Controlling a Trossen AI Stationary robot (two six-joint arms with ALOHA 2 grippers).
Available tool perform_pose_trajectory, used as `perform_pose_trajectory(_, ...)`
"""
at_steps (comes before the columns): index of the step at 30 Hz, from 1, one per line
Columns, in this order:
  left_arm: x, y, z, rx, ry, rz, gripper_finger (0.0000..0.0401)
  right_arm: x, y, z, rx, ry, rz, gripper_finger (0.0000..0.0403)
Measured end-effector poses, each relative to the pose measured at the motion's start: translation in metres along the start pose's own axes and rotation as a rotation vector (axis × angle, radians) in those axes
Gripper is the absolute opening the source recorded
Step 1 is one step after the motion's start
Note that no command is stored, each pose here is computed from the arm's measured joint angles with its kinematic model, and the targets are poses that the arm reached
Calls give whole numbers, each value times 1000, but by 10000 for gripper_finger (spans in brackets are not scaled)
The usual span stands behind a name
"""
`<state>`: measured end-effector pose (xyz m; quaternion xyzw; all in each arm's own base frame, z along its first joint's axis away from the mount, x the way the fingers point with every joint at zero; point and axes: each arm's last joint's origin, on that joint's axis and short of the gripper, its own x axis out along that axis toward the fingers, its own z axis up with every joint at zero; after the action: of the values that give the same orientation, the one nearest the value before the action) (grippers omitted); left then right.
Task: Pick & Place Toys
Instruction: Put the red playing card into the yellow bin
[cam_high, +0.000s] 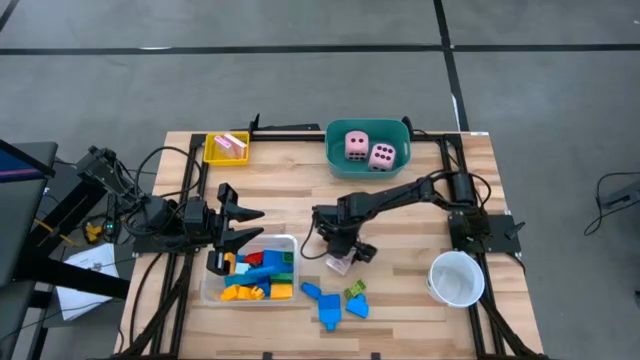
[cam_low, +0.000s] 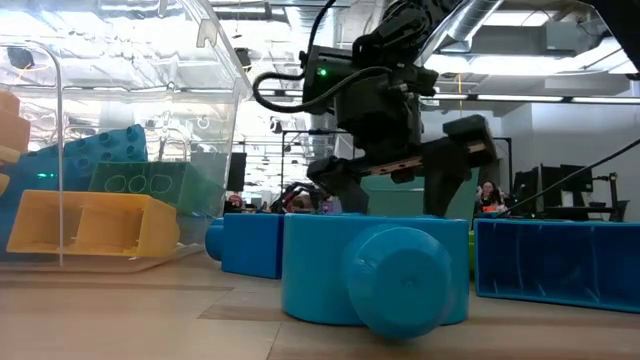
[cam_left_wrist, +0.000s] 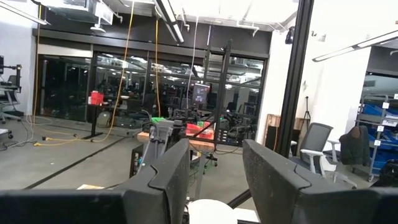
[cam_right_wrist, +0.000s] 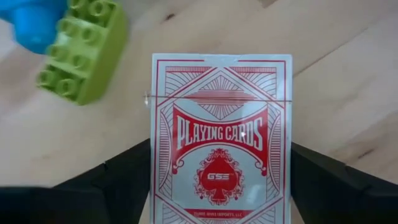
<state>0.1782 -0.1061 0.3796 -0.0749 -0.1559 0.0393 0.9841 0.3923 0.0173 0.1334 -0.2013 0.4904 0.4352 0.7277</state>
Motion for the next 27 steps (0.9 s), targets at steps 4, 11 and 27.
perform_pose_trajectory(4, 0, 0, 0, 0, 0, 0, 145, -4, 0, -7, 64, -18, 56, 301)
perform_pose_trajectory(11, 0, 0, 0, 0, 0, 0, 145, -14, -6, -22, 192, -122, 154, 317)
perform_pose_trajectory(27, 0, 0, 0, 1, -1, -16, 145, -39, -11, -33, 331, -541, 458, 318)
